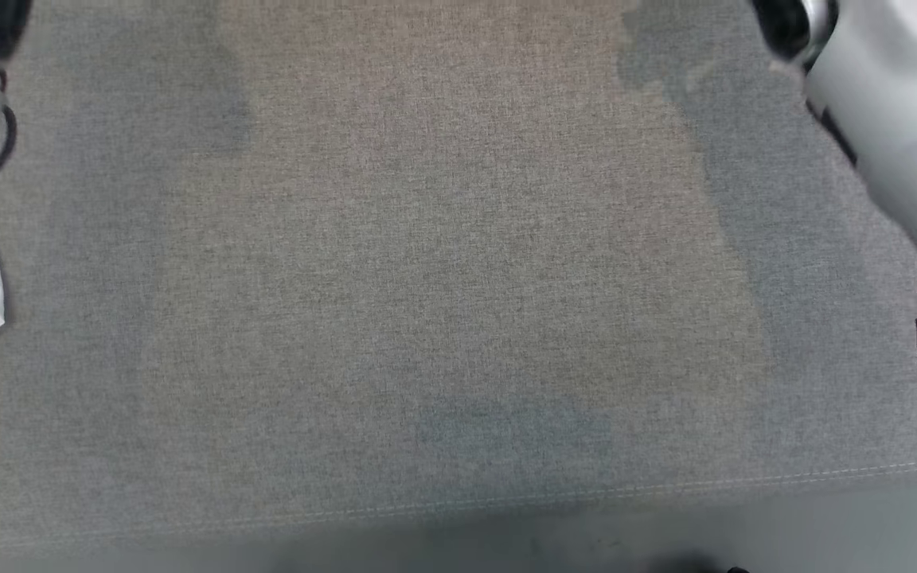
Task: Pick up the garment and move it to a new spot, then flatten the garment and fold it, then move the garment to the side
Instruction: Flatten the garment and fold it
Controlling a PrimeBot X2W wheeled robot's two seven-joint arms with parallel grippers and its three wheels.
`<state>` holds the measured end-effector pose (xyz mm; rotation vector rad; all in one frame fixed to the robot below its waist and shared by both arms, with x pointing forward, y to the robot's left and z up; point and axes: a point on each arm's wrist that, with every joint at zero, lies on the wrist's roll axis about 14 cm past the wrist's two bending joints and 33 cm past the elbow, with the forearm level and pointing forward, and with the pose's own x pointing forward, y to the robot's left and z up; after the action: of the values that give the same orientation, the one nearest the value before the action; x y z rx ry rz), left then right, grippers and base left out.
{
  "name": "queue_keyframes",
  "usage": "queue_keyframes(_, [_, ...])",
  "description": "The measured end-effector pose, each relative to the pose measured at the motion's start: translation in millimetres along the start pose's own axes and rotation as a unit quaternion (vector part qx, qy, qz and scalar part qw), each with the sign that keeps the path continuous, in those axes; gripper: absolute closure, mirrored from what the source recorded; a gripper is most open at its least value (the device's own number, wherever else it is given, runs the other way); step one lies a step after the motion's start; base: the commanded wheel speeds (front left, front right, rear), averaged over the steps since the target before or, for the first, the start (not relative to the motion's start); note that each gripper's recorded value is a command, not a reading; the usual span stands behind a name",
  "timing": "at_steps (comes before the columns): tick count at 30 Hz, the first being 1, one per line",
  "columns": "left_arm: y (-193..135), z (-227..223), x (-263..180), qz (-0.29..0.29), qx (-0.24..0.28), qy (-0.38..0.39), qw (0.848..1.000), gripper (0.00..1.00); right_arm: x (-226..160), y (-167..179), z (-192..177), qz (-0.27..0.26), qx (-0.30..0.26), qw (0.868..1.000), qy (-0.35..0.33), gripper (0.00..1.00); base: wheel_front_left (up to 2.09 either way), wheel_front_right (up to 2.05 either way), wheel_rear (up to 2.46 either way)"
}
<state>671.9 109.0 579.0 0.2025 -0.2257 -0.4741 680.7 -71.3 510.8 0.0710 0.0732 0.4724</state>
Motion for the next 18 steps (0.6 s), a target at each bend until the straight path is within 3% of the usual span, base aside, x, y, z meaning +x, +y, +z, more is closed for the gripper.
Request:
queue_keyframes(10, [-38, -30, -79, -0.012, -0.033, 0.039, 0.999, 1.00, -74, 38, -57, 0.065, 0.019, 0.995, 0.079, 1.00, 0.00, 0.00, 0.00])
queue_keyframes(18, [-66, -43, -154, 0.008, -0.069, 0.079, 0.994, 1.00, -136, 54, -76, 0.081, 0.022, 0.989, 0.118, 1.00, 0.00, 0.00, 0.00])
